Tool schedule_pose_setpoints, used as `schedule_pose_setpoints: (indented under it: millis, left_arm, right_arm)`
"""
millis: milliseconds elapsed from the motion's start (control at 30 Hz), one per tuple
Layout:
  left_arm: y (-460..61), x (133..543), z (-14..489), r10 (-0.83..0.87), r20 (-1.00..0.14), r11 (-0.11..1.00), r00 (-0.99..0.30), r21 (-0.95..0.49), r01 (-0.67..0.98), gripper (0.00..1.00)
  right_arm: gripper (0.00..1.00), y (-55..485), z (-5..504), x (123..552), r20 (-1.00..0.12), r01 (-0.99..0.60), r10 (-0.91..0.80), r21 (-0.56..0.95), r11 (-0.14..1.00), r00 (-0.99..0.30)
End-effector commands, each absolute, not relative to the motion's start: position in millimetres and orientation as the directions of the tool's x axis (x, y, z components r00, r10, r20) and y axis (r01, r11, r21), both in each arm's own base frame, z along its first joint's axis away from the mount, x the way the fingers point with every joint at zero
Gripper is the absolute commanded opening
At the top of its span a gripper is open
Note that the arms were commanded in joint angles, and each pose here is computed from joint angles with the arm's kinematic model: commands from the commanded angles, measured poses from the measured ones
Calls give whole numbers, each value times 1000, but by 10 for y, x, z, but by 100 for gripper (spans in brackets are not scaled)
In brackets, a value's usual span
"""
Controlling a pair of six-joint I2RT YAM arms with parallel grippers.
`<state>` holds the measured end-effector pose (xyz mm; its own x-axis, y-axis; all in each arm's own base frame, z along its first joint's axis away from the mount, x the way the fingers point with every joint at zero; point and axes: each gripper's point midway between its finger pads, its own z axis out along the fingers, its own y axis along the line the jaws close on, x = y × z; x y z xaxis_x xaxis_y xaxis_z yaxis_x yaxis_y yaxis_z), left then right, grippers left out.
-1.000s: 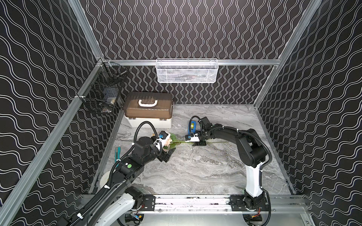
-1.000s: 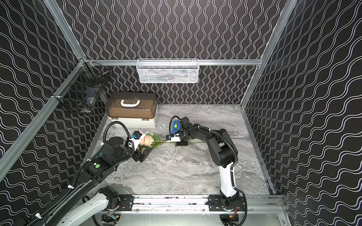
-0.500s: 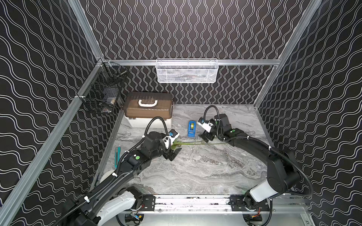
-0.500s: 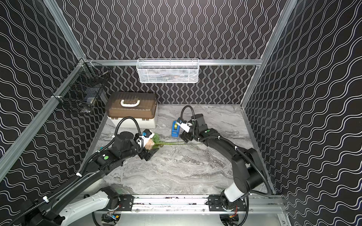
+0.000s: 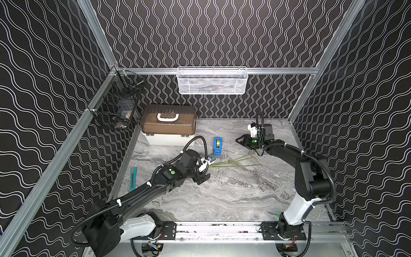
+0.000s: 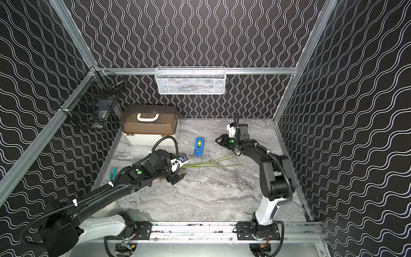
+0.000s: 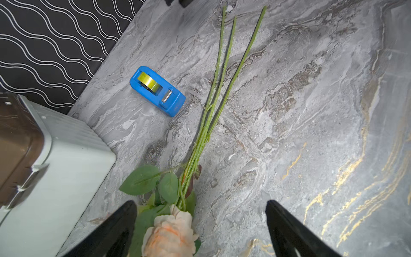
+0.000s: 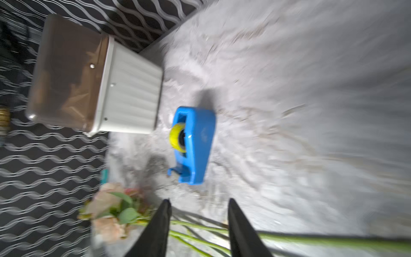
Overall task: Wrap bouquets with tape
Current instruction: Place the unwrapped bouquet at the center of the board, then pull the tape from the tape cutter.
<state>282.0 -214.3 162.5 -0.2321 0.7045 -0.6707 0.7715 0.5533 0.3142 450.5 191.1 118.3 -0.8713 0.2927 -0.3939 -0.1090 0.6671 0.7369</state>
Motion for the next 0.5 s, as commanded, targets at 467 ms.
schedule_pose_setpoints:
  millis: [467]
  left_arm:
    - [-2115, 2919, 1393, 796, -579, 471, -176, 410, 781, 90]
  right_arm:
    - [29, 2642, 528, 4711, -150, 4, 248, 850, 526, -957]
